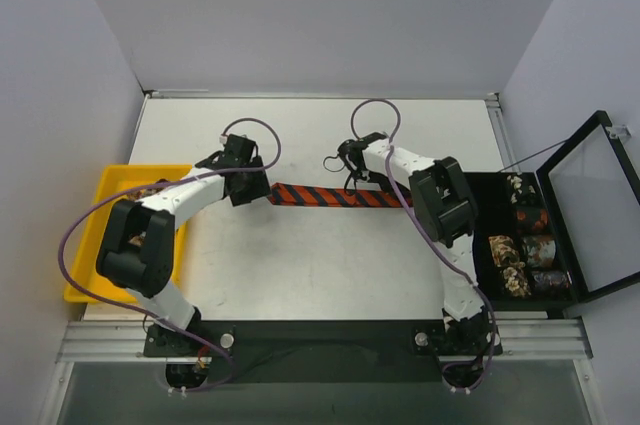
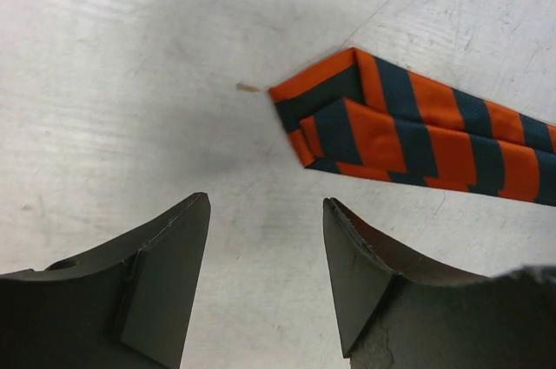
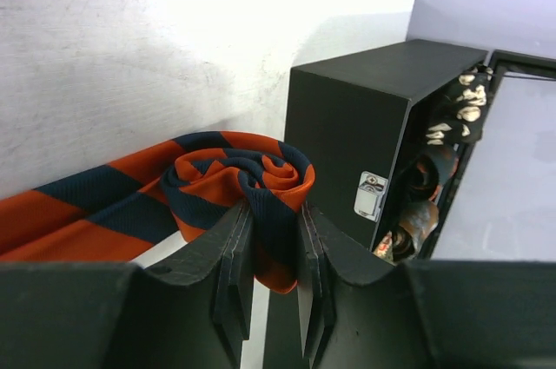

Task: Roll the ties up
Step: Roll the tie

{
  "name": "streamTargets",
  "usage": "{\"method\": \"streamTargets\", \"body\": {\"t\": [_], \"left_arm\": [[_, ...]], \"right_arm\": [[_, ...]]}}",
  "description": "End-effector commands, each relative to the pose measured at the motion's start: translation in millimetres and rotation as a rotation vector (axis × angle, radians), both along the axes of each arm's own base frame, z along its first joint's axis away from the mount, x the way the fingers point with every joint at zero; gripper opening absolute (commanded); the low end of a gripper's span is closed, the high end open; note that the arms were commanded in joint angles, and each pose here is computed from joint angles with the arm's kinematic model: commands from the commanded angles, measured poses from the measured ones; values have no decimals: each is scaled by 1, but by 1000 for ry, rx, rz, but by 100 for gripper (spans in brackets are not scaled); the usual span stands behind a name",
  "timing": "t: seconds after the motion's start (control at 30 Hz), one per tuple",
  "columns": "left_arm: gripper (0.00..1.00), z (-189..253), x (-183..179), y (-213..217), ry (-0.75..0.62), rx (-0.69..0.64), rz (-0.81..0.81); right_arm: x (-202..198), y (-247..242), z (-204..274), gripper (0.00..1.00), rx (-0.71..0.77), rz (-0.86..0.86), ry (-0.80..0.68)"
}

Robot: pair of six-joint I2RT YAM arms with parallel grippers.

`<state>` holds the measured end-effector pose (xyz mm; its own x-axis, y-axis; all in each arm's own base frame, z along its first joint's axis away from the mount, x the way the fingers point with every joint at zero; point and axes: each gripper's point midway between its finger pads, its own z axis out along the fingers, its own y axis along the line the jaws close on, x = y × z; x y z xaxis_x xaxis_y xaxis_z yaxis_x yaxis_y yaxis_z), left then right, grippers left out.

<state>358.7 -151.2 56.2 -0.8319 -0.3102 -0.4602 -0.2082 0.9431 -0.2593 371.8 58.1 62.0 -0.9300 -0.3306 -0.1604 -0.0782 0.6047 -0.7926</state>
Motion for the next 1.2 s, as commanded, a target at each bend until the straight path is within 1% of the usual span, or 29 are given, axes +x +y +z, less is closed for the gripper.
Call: {"method": "streamTargets", "body": {"t": [0.0, 0.13, 0.27, 0.37, 0.8, 0.93, 0.97, 1.17], "left_arm": [[66, 7, -17, 18, 13, -2, 18], [65, 7, -31, 31, 24, 0, 29], [65, 10, -35, 47, 14, 24, 51], [65, 12, -36, 54, 2, 46, 61], [65, 19, -35, 52, -41, 20, 69], [65, 21, -34, 51, -49, 11, 65], [65, 21, -34, 50, -49, 11, 65], [65, 22, -34, 49, -55, 5, 61]], "right_arm": [[-2, -5, 17, 0, -114, -3, 0], [-2, 8, 14, 0, -118, 17, -4], [-2, 26, 9, 0, -144, 67, 4], [-4, 31, 4, 0, -150, 73, 17], [-18, 54, -36, 0, 31, 5, 82], [-20, 63, -44, 0, 133, 4, 84], [-19, 68, -50, 0, 177, 4, 87], [-22, 72, -64, 0, 290, -12, 102]]}}
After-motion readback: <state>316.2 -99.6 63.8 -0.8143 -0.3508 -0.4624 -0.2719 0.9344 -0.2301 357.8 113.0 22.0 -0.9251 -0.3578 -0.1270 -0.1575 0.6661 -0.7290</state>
